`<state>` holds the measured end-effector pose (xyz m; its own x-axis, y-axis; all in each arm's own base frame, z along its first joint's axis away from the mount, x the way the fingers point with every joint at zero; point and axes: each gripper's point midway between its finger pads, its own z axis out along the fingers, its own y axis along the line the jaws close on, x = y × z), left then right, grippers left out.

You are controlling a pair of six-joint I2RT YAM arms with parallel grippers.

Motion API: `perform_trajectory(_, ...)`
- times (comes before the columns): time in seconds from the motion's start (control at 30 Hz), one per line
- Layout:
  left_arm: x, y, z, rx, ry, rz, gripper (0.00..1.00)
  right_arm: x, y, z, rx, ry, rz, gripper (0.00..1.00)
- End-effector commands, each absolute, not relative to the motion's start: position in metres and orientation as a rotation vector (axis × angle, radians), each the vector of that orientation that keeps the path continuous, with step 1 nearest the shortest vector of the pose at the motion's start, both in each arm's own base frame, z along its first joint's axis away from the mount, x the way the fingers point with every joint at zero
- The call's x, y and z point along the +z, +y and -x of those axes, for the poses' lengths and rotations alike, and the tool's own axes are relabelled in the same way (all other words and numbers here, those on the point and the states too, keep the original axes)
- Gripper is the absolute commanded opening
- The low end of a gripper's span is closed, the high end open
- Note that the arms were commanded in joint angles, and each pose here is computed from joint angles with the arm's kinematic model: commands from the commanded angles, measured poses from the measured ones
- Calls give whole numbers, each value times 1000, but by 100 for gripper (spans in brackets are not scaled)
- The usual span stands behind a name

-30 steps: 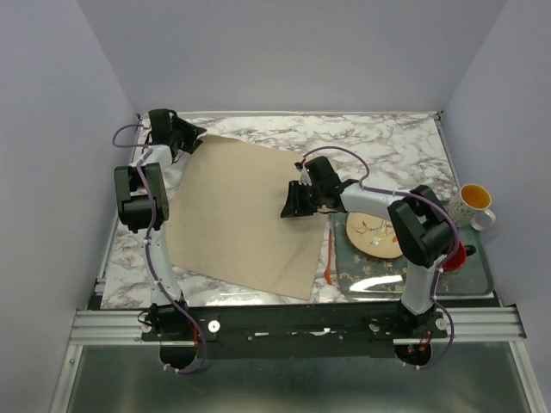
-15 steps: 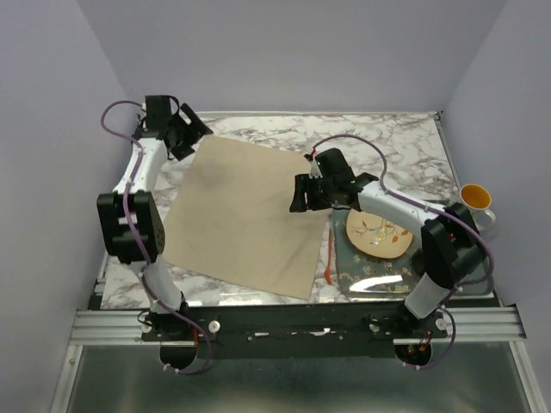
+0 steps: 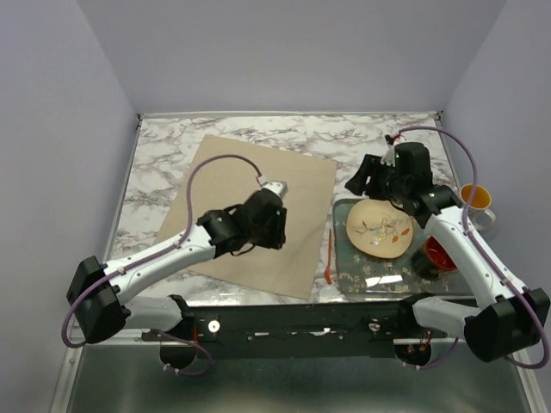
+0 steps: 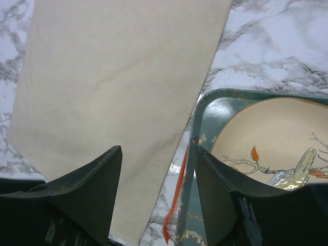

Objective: Fold the napkin, place the utensils inside, and roll it up
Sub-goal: Fold the napkin

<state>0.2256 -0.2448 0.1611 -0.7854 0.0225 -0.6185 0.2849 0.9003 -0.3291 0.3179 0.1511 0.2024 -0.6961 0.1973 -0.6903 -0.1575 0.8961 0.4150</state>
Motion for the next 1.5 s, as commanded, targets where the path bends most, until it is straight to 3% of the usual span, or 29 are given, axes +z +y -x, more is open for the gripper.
perform_trajectory(0.0,130,-284,-166,-449,2473,-489,47,211,124,-302,517,2262,-71,67)
perform_trajectory(0.23,90,-348,-104,-454,2535,-890,47,206,124,-285,577,2265,-50,67)
perform_trajectory(0.33,83,-356,-101,-441,2553,-910,40,210,121,-282,568,2241,-52,67)
perform_trajectory(0.67,53,-356,-77,-423,2658,-988,40,210,120,-276,573,2231,-42,67)
perform_trajectory(1.47,14,-344,-74,-307,2694,-1091,46,210,122,-270,596,2226,-42,67)
